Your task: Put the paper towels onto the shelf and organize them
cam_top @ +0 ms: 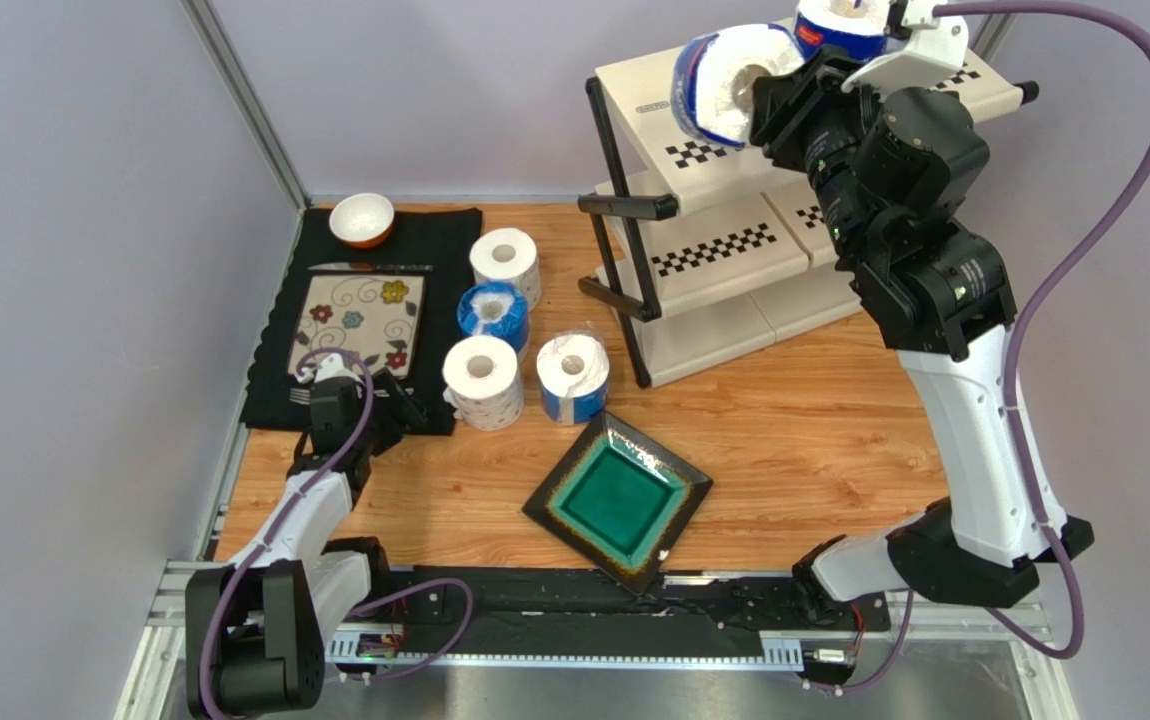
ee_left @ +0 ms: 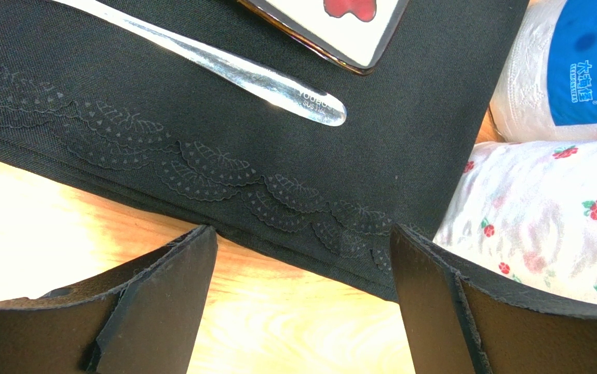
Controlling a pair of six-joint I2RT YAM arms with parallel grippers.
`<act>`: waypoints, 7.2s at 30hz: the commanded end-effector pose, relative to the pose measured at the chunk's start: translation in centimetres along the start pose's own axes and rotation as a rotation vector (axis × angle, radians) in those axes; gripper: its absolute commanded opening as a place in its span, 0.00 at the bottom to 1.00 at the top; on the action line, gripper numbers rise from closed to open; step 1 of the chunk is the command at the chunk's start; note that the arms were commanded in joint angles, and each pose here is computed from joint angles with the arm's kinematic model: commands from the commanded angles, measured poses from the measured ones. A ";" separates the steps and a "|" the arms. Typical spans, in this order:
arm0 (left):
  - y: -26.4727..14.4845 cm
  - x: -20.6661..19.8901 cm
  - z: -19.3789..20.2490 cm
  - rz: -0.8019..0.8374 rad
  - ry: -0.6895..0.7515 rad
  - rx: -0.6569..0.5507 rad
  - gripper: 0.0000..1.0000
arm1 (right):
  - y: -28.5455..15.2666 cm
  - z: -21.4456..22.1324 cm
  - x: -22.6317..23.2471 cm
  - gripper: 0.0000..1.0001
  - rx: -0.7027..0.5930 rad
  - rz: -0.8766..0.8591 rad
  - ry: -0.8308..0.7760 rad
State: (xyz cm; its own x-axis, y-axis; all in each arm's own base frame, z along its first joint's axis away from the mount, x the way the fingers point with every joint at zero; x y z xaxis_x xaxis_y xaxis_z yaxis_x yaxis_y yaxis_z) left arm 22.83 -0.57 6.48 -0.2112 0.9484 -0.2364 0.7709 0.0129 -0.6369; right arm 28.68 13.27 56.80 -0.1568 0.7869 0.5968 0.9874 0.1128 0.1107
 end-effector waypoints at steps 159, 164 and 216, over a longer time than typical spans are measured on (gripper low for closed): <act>0.1 0.8 1.9 -0.006 -0.065 0.081 0.90 | 11.8 -8.1 -20.2 0.65 0.036 0.007 0.143; 0.1 0.8 2.0 -0.005 -0.065 0.084 0.90 | 11.4 -8.1 -20.7 0.65 0.005 0.046 0.139; 0.1 0.5 2.4 0.022 -0.079 0.100 0.90 | -11.9 34.4 -1.6 0.72 0.680 -0.189 -0.226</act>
State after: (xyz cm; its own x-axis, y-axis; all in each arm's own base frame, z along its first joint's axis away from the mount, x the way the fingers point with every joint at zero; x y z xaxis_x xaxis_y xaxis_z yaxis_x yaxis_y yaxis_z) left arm 23.23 -0.32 6.57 -0.2186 0.9315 -0.2908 0.7808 -0.0118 -0.6247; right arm 16.80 28.33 24.55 -0.2664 0.8531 0.4486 0.7680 0.4691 -0.4361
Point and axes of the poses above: each gripper's point midway between its finger pads, its own y axis out along the fingers, its own x axis along the line the jaws close on, z = x × y, the point moved 5 cm from there along -y, back along the fingers, and after that the axes turned 15 degrees about y, right-handed, at the moved point
